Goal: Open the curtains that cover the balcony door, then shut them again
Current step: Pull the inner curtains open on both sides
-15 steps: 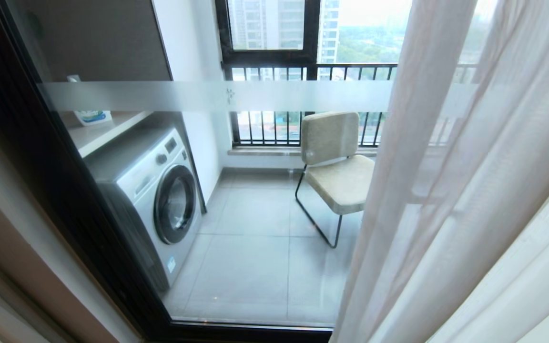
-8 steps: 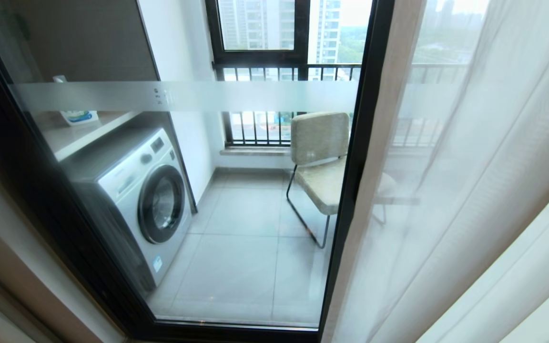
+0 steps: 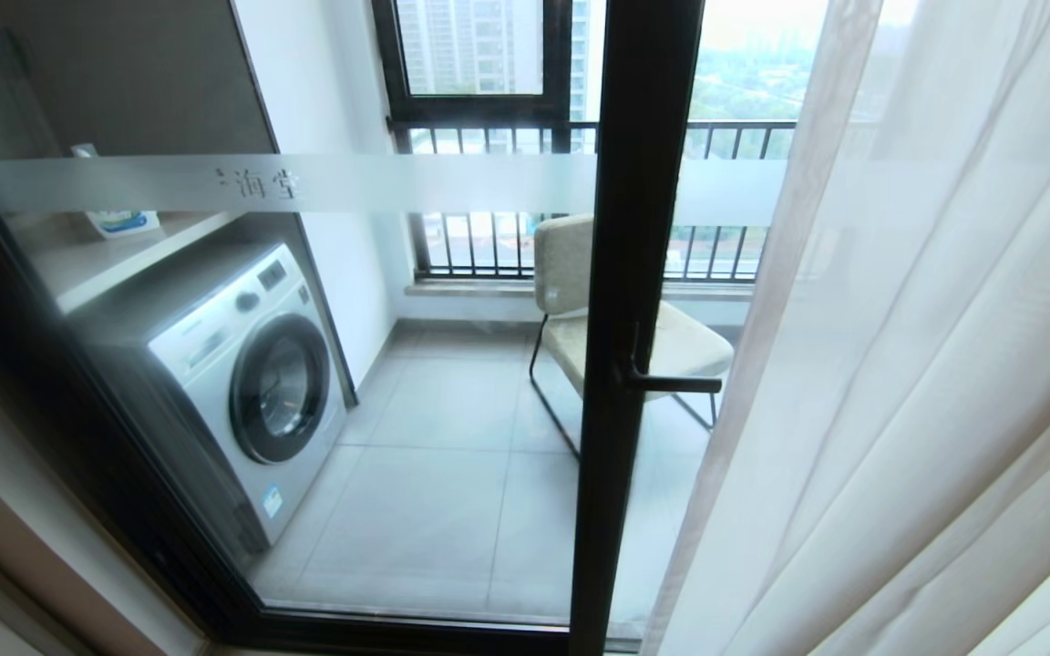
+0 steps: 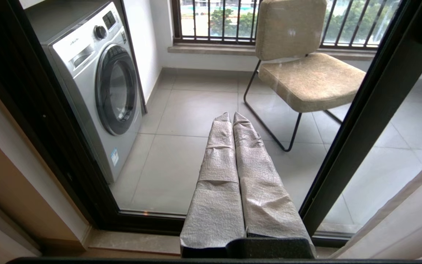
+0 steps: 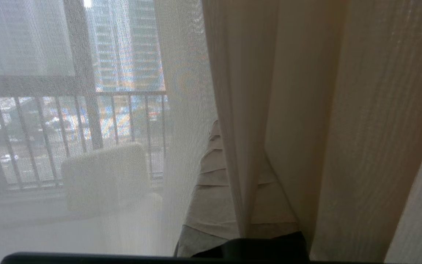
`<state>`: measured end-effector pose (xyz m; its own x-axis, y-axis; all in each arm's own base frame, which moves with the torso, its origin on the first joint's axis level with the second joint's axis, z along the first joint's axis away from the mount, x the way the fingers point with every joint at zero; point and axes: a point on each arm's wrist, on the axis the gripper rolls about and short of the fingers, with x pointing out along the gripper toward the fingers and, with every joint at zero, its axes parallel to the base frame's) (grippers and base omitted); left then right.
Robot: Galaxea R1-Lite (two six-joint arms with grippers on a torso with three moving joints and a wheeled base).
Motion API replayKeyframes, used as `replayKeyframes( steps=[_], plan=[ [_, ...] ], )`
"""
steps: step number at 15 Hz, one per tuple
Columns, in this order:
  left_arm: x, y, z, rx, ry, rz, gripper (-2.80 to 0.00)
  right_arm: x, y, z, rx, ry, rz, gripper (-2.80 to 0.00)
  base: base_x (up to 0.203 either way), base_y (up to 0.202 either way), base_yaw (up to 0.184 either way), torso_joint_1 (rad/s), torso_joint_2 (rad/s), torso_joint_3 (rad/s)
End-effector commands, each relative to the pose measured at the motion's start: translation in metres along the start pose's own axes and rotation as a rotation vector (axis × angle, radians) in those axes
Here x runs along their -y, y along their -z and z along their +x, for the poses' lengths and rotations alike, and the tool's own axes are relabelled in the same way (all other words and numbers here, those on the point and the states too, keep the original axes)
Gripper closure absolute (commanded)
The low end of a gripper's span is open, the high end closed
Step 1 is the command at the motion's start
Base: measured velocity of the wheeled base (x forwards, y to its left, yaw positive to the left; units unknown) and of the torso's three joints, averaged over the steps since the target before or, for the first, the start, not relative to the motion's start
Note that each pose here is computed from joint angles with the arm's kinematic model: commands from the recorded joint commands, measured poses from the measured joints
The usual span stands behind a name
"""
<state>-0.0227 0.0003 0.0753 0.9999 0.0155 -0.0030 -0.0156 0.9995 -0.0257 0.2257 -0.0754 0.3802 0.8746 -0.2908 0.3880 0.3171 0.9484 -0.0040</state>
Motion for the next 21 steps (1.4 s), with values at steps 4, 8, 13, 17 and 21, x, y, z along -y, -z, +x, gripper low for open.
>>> replayKeyframes(
  steps=[4,8,13,17,21],
  plan=[
    [0.000,0.000,0.000,0.000,-0.001,0.000,0.00,0.016,0.001,0.000,0.000,0.060,-0.027,0.00,0.000,-0.190,0.001,0.006,0.00,0.003],
    [0.000,0.000,0.000,0.000,-0.001,0.000,0.00,0.024,0.001,-0.001,-0.005,0.090,-0.039,0.00,0.000,-0.187,0.001,0.001,0.00,0.002],
    [0.000,0.000,0.000,0.000,-0.001,0.000,0.00,0.039,0.000,-0.003,-0.005,0.150,-0.077,0.00,0.000,-0.190,0.002,0.001,0.00,0.003],
    [0.000,0.000,0.000,0.000,-0.001,0.000,0.00,0.046,-0.001,-0.005,-0.009,0.179,-0.098,0.00,0.000,-0.188,0.001,0.005,0.00,0.000],
    [0.000,0.000,0.000,0.000,-0.001,0.000,0.00,0.054,-0.002,-0.007,-0.014,0.208,-0.146,0.00,0.000,-0.191,0.001,0.002,0.00,0.003]
  ],
)
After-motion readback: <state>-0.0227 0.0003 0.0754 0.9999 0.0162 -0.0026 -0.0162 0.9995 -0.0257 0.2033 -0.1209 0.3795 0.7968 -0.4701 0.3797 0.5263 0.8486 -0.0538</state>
